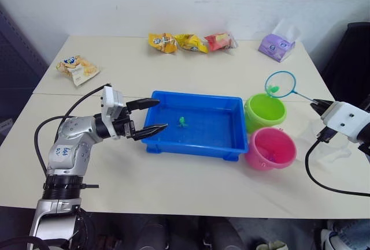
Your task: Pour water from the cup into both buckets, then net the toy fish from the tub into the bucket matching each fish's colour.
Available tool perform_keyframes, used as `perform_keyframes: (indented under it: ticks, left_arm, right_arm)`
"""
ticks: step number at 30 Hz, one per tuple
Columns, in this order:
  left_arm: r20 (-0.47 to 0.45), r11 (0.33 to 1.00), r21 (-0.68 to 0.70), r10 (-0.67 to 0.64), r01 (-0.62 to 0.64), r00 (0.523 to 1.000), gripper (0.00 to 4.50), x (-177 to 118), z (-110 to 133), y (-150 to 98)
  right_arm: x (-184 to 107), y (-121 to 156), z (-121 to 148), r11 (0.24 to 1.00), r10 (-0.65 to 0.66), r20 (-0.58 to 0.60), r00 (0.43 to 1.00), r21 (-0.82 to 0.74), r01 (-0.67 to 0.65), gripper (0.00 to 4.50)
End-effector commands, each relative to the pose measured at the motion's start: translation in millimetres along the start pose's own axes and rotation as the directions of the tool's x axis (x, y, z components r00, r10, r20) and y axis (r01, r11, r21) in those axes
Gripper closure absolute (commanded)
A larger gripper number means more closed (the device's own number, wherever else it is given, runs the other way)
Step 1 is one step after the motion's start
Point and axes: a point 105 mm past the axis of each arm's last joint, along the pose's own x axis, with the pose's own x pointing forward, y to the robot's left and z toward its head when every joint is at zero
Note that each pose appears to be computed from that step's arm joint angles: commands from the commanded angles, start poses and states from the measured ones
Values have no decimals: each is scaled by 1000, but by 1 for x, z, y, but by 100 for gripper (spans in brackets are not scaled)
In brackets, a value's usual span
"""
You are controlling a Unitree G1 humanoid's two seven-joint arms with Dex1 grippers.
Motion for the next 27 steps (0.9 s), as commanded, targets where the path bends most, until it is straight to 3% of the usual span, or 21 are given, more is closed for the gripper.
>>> perform_keyframes:
  ticks: [1, 7, 18, 21, 24, 25, 27]
  left_arm:
    - [70, 999, 43, -3, 0, 998, 6, 10, 17, 4]
    - [96, 999, 51, -21, 16, 995, 6, 24, 22, -4]
    - [104, 998, 51, -27, 22, 994, 6, 33, 26, -3]
    - [102, 998, 53, -36, 31, 994, 6, 34, 27, -2]
    - [103, 998, 52, -26, 21, 994, 6, 33, 27, 0]
    - [103, 999, 51, -24, 18, 994, 6, 33, 26, 1]
    - [95, 998, 50, -29, 24, 995, 6, 33, 25, 0]
  right_arm:
    - [-9, -1, 7, 902, -91, 101, 991, -413, 125, 450]
    - [-15, 8, -4, 796, -156, 153, 976, -566, 216, 450]
    - [-11, 31, -7, 745, -92, 224, 970, -631, 217, 450]
    - [-7, 24, -6, 730, -111, 235, 966, -640, 240, 450]
    - [-8, -6, -10, 700, -223, 209, 952, -646, 306, 450]
    - [-8, -4, -11, 706, -217, 206, 954, -643, 299, 450]
    - [-6, 25, -4, 746, -110, 237, 965, -621, 238, 450]
